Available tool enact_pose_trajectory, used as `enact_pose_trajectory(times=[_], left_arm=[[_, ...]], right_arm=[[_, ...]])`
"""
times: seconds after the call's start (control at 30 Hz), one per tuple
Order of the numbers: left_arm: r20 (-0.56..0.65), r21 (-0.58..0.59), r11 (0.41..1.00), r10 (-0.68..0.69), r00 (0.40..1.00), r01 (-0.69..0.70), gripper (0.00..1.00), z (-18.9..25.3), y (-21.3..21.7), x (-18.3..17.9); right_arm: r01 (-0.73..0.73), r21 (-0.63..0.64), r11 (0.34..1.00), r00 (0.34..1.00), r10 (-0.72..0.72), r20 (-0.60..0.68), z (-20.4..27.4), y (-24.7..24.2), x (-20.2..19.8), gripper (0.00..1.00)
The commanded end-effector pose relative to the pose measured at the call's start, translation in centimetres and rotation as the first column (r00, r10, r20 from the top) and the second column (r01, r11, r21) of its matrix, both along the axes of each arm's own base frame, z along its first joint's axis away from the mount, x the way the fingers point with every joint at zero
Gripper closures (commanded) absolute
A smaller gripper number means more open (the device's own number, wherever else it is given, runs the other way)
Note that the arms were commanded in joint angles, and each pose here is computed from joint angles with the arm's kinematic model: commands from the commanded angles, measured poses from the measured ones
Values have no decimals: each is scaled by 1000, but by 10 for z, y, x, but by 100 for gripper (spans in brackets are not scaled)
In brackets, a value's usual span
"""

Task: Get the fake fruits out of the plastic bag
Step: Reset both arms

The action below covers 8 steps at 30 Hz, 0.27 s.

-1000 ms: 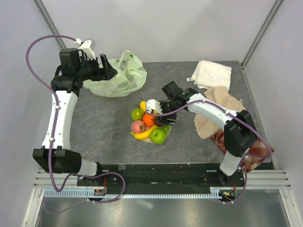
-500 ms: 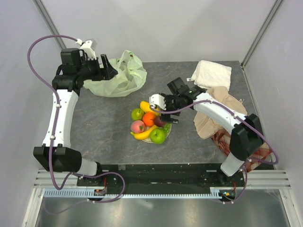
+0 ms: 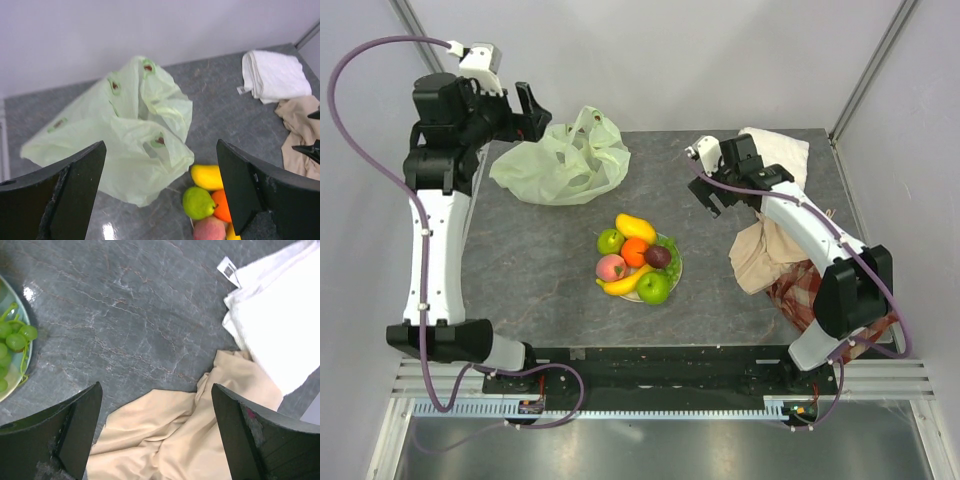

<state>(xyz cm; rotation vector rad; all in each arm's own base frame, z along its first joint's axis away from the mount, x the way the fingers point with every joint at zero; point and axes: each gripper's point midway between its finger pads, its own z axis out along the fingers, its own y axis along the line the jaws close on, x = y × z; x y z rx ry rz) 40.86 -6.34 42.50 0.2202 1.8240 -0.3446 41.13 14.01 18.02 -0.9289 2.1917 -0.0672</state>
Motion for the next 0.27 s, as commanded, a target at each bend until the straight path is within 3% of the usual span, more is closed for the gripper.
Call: enact_pose_trajectory(times=[0.0,0.23], left_arm=[[187,89,996,-24,982,7,1,59,5,-30],[192,171,985,-45,980,12,1,39,9,-81]], right_arm=[[135,60,989,990,-137,38,12,-6,4,2],[83,71,994,995,-87,53,27,-4,-4,2]])
